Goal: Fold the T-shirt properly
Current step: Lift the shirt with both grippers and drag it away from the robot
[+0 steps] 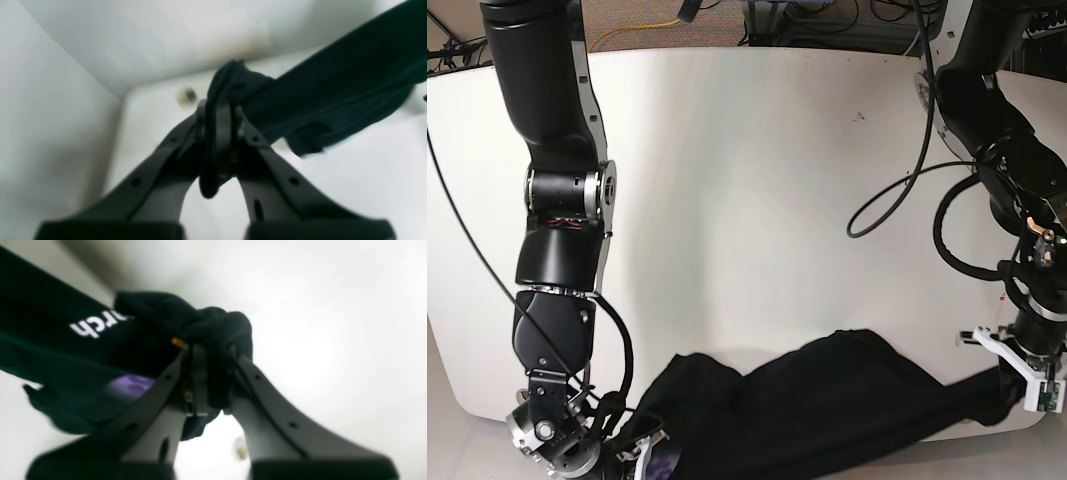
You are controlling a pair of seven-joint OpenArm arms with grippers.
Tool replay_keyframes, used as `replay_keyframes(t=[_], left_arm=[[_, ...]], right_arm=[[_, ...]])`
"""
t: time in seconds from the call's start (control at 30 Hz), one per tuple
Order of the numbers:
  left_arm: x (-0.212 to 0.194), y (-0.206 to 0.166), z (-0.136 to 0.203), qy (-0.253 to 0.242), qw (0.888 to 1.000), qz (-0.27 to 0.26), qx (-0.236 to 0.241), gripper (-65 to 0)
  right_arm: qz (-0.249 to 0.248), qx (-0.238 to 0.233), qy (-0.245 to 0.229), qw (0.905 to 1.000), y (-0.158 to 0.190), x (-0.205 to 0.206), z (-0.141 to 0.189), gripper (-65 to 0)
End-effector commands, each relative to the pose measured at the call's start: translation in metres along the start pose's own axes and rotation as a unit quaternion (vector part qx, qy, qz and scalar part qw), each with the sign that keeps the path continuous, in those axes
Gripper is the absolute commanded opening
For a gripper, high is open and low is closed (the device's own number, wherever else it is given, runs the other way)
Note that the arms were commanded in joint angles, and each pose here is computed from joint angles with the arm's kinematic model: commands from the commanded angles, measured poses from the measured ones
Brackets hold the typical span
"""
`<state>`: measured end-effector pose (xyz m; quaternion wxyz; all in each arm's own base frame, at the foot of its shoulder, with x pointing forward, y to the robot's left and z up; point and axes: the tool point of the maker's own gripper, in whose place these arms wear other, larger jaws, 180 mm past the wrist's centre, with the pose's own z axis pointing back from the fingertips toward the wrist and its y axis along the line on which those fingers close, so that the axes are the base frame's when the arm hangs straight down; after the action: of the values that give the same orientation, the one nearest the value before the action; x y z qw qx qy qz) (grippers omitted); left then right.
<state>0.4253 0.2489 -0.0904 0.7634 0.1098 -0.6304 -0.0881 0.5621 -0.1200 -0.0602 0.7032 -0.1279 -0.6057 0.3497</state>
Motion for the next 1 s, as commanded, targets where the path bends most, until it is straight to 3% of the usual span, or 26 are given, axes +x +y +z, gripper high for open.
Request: replay_keyframes(t=[0.0,0.2,0.53,0.67,0.77,0.97], left_arm=[[0.027,0.022,0.005,-0.028,0.999,-0.012,0.036,-65.0],[0.023,0.020,0.005,-0.023,0.999,-0.023,0.030,-65.0],[-0.082,-0.009,0.019,0.096,0.994,-0.054,-0.015,-65.0],[-0.130,-0.013,0.037,0.151,0.986,-0.059,-0.026,-65.0],[-0.173,-0.013,0.059,0.202,0.975,-0.077,-0.043,-65.0],[-0.222,-0.006,0.096,0.251,0.963,-0.088,-0.053,-65.0]], right_arm=[[0.007,-0.047,-0.013,0.9988,-0.035,0.024,0.013,-63.3],[0.017,-0.064,0.015,0.9977,-0.028,0.006,0.030,-63.4],[-0.052,-0.018,0.090,0.9944,0.062,-0.108,0.053,-63.4],[-0.090,0.007,0.132,0.9871,0.103,-0.157,0.069,-63.4],[-0.149,0.026,0.153,0.9766,0.134,-0.193,0.090,-63.4],[-0.205,0.062,0.179,0.9603,0.179,-0.229,0.126,-63.1]])
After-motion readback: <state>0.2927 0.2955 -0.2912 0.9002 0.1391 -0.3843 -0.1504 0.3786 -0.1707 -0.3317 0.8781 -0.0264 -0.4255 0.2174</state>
